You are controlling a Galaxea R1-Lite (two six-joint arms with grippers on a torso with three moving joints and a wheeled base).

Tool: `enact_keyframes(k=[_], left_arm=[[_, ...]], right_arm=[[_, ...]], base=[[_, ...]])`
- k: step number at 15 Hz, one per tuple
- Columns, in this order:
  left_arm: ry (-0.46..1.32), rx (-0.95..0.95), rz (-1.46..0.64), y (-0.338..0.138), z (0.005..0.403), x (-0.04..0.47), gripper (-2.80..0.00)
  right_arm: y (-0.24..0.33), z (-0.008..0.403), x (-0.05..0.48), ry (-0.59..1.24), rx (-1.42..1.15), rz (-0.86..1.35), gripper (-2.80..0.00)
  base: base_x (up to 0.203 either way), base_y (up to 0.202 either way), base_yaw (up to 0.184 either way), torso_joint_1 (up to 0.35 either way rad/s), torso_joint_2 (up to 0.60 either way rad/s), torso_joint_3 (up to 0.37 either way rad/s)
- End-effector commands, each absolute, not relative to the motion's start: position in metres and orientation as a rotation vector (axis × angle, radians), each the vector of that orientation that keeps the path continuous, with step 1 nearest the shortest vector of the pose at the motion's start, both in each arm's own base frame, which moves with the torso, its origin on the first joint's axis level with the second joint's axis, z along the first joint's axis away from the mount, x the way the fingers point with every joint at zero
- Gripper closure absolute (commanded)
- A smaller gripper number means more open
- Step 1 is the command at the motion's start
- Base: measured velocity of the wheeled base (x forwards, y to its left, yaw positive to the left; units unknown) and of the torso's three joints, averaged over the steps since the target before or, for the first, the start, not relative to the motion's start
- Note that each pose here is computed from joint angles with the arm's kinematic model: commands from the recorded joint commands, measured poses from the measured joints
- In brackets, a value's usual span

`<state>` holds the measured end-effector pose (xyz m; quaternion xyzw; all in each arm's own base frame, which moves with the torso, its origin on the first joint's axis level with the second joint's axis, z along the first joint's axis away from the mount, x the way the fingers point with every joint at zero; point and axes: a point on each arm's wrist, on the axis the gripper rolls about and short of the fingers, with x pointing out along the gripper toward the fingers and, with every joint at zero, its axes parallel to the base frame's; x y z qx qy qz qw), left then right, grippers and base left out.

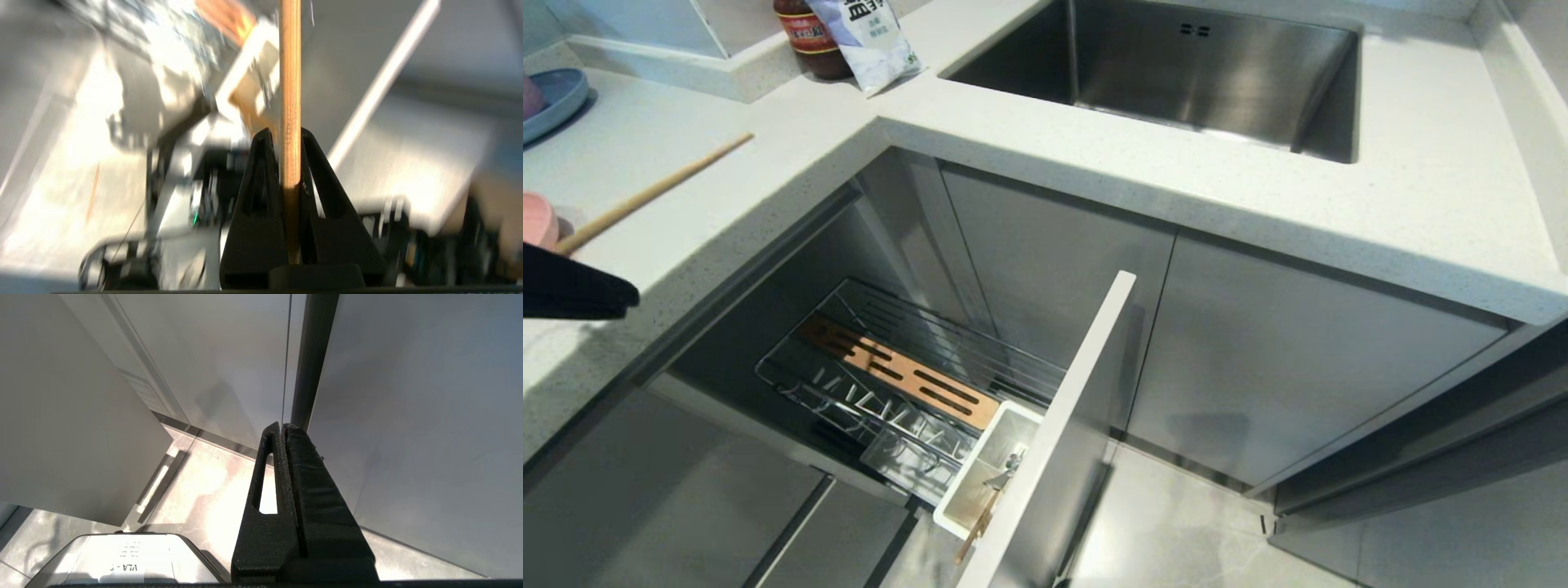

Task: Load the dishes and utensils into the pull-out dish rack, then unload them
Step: Take the chopsticks out of the cupboard

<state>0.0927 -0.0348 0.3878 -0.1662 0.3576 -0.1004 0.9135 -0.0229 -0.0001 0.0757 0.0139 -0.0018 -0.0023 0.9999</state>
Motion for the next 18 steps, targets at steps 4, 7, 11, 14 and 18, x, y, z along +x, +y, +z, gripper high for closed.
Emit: enact_keyframes(k=[4, 7, 11, 14, 18], left_arm=[[0.571, -0.415, 0.074, -0.011, 0.396, 0.104, 0.00], [0.565, -0.393, 0.266, -0.002, 0.392, 0.124, 0.00], [0.604, -0.373, 0.456, 0.012, 0.378, 0.168, 0.00], [0.611, -0.361, 0.553, 0.022, 0.371, 0.188, 0.00], [0.611, -0.336, 0.636, 0.028, 0.367, 0.193, 0.00]], right_arm=[[0.000, 0.075, -0.023, -0.005, 0.028, -0.005, 0.00], [0.000, 0.075, -0.023, -0.005, 0.029, -0.005, 0.00], [0.000, 0.075, -0.023, -0.005, 0.028, -0.005, 0.00], [0.000, 0.075, -0.023, -0.005, 0.029, -0.005, 0.00], [0.000, 0.075, -0.023, -0.005, 0.028, -0.005, 0.00]], base=[[0.000, 0.000, 0.000, 0.000, 0.00, 0.000], [0.000, 0.000, 0.000, 0.000, 0.00, 0.000], [0.000, 0.000, 0.000, 0.000, 0.00, 0.000], [0.000, 0.000, 0.000, 0.000, 0.00, 0.000], [0.000, 0.000, 0.000, 0.000, 0.00, 0.000]])
